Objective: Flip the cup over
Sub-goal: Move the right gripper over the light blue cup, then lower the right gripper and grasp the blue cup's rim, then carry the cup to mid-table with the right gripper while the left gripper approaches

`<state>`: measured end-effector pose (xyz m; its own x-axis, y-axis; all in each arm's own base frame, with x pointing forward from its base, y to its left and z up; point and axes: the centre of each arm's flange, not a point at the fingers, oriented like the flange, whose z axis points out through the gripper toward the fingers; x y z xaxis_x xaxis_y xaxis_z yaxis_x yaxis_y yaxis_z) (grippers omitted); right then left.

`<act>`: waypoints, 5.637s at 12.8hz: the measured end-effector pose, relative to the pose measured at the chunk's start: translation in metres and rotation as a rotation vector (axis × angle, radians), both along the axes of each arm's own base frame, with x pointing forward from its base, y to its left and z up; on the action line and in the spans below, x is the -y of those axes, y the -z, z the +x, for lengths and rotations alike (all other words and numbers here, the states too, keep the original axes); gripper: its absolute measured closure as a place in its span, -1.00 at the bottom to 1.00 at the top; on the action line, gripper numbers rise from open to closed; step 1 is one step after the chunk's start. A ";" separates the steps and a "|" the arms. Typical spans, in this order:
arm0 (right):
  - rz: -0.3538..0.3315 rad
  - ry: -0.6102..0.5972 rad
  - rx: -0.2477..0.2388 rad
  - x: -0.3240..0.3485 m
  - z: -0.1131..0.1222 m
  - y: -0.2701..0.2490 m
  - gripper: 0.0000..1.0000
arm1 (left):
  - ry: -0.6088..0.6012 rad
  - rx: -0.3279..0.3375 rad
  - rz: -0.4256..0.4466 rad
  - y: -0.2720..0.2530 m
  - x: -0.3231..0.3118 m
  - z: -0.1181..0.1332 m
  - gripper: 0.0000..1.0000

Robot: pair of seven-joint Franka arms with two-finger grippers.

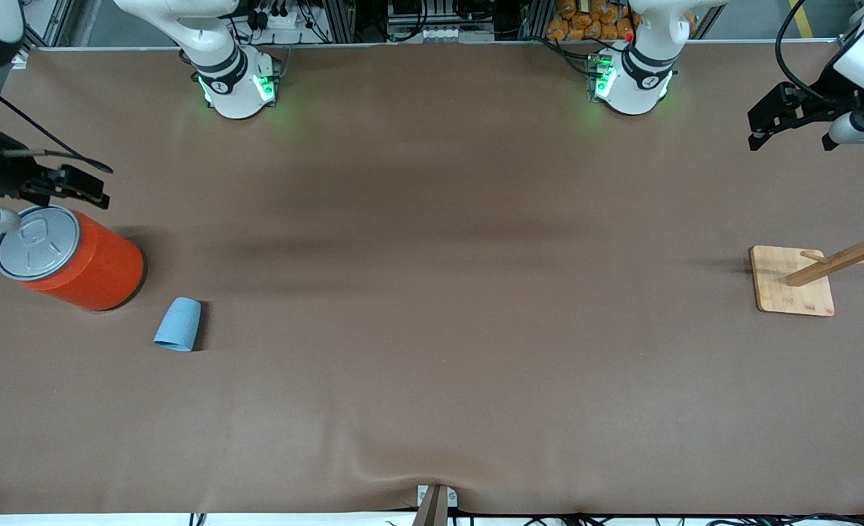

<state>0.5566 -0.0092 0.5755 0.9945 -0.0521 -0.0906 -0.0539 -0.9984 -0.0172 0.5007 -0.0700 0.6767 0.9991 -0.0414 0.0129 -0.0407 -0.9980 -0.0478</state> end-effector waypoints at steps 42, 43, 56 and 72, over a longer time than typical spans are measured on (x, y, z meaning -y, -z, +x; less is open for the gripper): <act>-0.017 0.001 0.116 0.035 0.079 0.328 -1.00 | 0.023 0.001 -0.011 -0.005 0.014 -0.003 -1.00; -0.018 -0.001 0.133 0.034 0.081 0.338 -1.00 | 0.024 0.000 -0.013 -0.004 0.014 -0.003 -1.00; -0.016 -0.181 0.146 0.024 0.090 0.383 -1.00 | 0.018 -0.005 -0.014 -0.002 0.011 -0.002 -1.00; 0.005 -0.562 0.194 -0.016 0.092 0.278 -0.62 | -0.011 -0.343 -0.466 0.142 0.035 0.061 -1.00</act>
<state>0.6482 0.0065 0.2975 0.8679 0.4873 0.0967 0.4876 -0.8728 0.0215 0.5619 -0.1046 0.5349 0.9496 -0.0982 -0.2978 0.0347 -0.9110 0.4110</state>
